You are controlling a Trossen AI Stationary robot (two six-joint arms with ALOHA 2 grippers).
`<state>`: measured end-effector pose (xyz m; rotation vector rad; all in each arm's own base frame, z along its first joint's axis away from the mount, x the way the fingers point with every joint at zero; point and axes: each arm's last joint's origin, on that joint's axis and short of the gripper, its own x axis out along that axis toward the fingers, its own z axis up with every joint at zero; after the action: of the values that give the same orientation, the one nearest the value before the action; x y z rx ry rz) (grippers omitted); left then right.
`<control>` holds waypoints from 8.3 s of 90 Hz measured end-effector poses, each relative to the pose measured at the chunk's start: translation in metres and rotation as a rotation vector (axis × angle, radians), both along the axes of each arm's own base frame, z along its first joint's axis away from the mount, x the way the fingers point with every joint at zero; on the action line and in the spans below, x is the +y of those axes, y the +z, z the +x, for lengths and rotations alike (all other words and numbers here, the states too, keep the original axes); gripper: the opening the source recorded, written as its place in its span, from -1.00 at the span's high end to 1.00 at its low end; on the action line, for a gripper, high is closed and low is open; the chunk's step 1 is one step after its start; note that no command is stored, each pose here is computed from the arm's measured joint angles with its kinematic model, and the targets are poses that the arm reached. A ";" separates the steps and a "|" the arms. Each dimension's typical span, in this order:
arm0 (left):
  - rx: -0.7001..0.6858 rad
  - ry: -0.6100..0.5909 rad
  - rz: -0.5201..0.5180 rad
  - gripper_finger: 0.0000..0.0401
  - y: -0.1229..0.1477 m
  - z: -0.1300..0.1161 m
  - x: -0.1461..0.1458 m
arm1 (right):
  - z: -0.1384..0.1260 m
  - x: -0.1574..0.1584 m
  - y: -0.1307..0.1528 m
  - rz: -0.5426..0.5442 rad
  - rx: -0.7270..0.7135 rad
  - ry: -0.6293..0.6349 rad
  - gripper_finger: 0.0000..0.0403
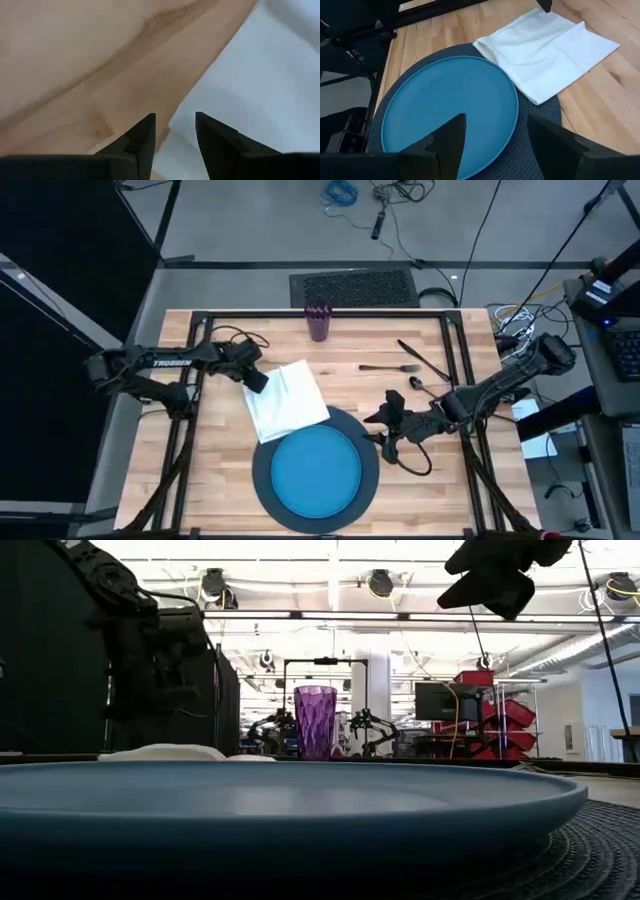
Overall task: Set table place
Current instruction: Fold the white table napkin on the table
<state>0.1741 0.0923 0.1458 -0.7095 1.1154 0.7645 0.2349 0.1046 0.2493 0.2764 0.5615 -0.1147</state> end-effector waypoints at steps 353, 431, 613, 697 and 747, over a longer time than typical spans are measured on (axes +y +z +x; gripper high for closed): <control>0.131 -0.070 -0.103 1.00 0.032 -0.031 -0.030 | 0.000 0.000 0.000 0.000 0.004 -0.002 0.02; 0.404 -0.095 -0.215 1.00 0.002 -0.026 -0.027 | 0.000 0.000 0.000 0.000 0.004 -0.002 0.02; 0.179 -0.286 -0.150 0.37 0.065 0.011 -0.017 | 0.000 0.000 0.000 -0.021 0.007 0.012 0.02; -0.811 -0.641 0.726 0.37 0.137 0.024 -0.051 | 0.125 -0.142 -0.063 0.206 -0.059 -0.305 0.02; -0.326 -0.347 0.627 0.37 0.098 0.005 -0.041 | 0.184 -0.160 -0.087 0.237 0.056 -0.280 0.03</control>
<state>0.1794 0.0516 0.2434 -0.0941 0.6208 0.6222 0.4188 -0.0554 0.1626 0.5841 0.5903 -0.3282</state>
